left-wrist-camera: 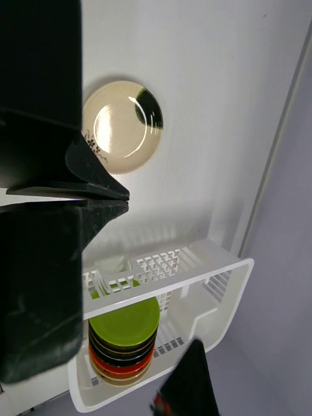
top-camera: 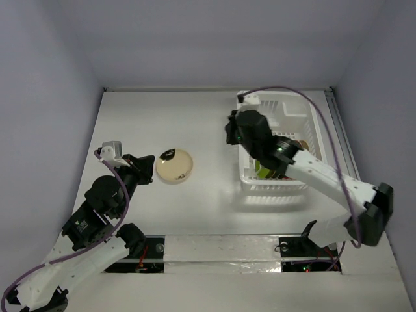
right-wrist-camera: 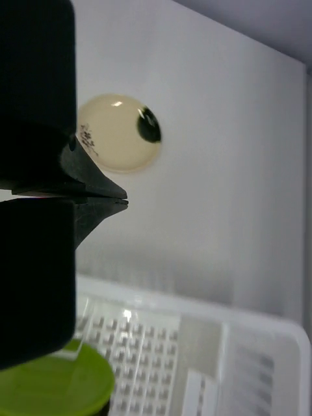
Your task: Unload the plates from the dish rack
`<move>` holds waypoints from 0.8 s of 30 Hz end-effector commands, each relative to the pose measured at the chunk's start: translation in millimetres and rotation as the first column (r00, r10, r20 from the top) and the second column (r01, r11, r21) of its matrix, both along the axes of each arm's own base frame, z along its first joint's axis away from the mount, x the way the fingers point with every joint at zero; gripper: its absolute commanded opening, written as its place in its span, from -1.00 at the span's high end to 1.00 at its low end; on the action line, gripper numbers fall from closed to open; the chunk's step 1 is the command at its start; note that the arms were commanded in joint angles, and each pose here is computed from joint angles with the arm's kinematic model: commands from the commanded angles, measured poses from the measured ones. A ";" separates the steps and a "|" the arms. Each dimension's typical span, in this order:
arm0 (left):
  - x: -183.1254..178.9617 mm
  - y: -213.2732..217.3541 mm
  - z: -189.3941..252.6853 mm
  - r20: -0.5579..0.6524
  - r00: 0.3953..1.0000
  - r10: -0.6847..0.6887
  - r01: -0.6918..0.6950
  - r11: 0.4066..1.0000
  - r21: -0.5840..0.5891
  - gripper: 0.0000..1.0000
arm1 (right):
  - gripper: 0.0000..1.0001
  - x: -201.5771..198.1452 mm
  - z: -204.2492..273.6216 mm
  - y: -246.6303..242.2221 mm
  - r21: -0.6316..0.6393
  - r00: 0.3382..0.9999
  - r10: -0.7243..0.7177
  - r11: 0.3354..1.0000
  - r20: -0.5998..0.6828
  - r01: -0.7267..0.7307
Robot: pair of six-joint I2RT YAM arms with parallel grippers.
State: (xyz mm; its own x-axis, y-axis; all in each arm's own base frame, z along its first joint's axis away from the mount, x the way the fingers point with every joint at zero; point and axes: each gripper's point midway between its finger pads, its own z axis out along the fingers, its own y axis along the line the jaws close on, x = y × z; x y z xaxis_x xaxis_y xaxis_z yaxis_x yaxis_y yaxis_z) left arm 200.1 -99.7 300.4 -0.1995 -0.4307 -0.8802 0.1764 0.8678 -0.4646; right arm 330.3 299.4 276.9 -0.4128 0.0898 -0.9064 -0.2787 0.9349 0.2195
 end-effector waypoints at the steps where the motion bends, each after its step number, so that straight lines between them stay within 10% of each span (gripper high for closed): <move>1: 2.6 -1.3 7.3 0.029 1.000 -0.003 0.003 1.000 -0.010 1.00 | 1.00 -6.9 -24.9 -87.4 -0.165 0.979 -0.201 0.967 -0.032 0.194; 7: 4.6 -3.3 6.8 0.026 1.000 -0.007 0.008 1.000 -0.008 0.92 | 0.92 -30.3 -44.6 -163.4 -0.262 0.929 -0.362 0.906 -0.077 0.332; 12: 5.6 -6.3 5.6 0.025 0.999 -0.020 0.020 1.000 -0.009 0.49 | 0.22 -33.2 -57.9 -174.8 -0.291 0.923 -0.369 0.900 -0.113 0.324; 24: 6.4 -5.1 5.8 0.029 0.999 -0.018 0.018 1.000 -0.010 0.40 | 0.31 -22.2 -86.0 -174.2 -0.345 0.907 -0.389 0.884 -0.165 0.316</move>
State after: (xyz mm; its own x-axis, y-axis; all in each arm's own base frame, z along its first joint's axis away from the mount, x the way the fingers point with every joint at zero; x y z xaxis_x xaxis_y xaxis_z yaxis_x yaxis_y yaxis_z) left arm 202.5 -102.2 304.0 -0.1974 -0.4340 -0.8790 0.1948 0.8614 -0.4691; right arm 303.9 123.1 193.3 -0.6002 -0.0018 -0.7998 0.1011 0.9918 -0.0781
